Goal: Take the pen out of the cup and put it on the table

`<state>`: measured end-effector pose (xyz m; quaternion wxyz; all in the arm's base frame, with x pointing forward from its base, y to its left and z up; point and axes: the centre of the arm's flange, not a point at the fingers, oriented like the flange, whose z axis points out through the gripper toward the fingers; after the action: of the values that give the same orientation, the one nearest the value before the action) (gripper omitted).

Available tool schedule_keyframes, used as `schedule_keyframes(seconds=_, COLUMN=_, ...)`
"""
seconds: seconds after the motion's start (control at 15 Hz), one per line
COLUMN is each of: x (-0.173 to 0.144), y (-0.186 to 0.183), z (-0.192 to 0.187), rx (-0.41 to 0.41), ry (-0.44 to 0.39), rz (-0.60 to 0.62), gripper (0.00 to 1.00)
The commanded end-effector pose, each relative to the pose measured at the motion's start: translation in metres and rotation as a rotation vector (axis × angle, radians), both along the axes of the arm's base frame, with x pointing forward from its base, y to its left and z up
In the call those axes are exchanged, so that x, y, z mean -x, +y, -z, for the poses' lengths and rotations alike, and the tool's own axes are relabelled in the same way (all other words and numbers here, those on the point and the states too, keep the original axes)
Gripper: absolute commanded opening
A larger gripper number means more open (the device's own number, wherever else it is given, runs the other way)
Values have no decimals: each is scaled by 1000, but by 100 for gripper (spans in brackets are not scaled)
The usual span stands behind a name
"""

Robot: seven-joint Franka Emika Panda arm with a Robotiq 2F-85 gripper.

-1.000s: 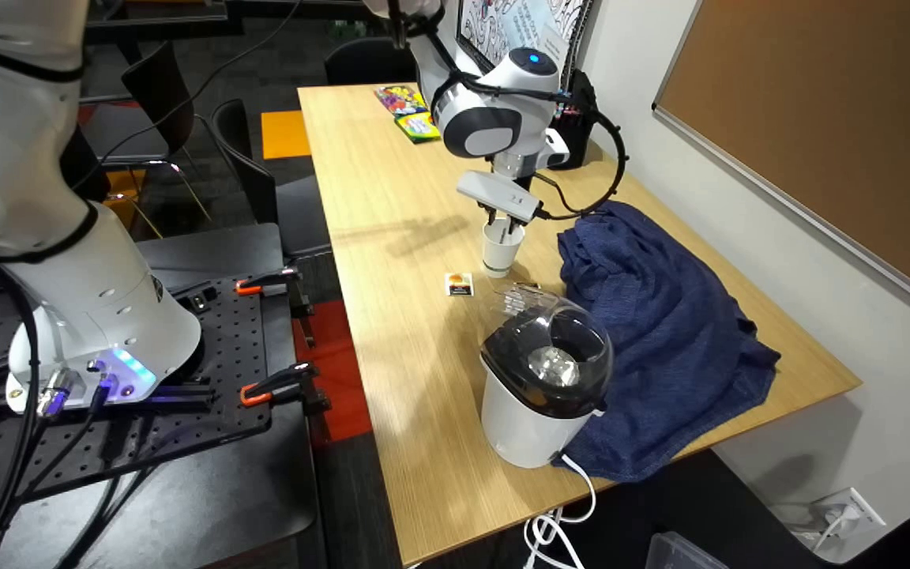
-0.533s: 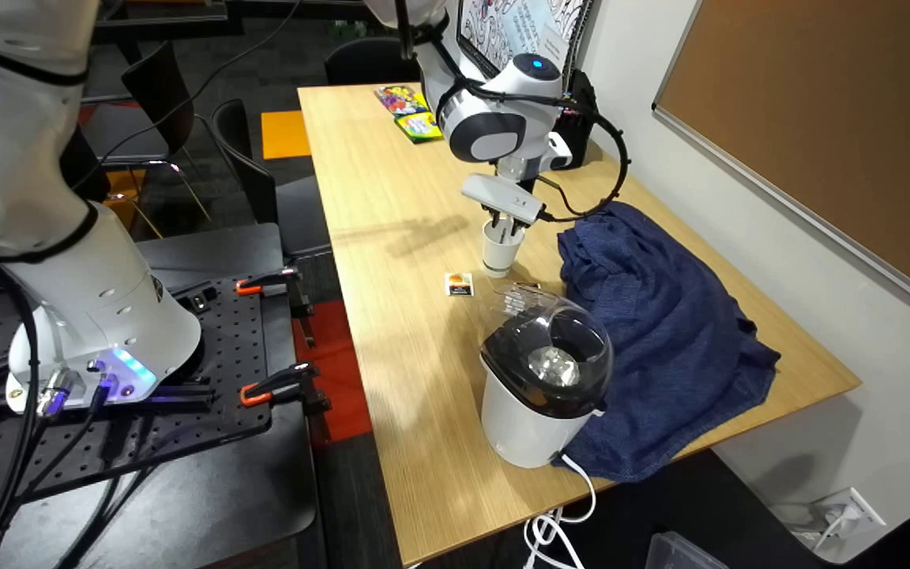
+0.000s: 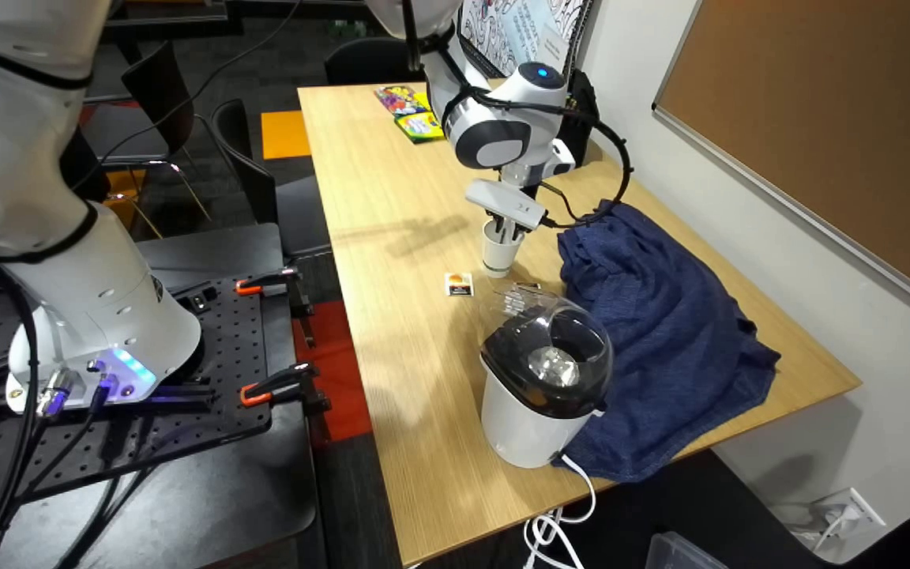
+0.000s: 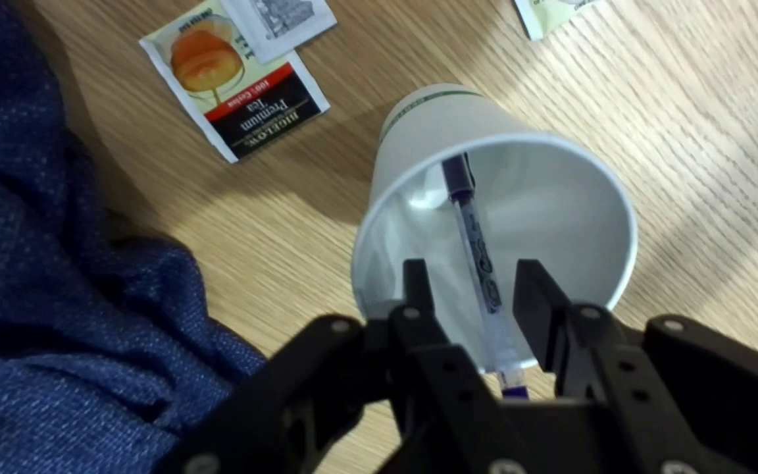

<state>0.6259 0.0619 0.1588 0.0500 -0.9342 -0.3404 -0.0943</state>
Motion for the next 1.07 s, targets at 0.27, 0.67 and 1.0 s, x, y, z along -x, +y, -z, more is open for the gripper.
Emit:
schedule_keyframes(seconds=0.27, x=-6, y=6, z=9, rx=-25, ry=32, rz=6, gripper=37)
schedule_keyframes(seconds=0.67, x=-5, y=9, z=14, rx=-57, ry=18, rz=1, gripper=0)
schedule_keyframes(seconds=1.0, x=5, y=6, z=-3, rx=-44, ry=-7, rz=21, gripper=3)
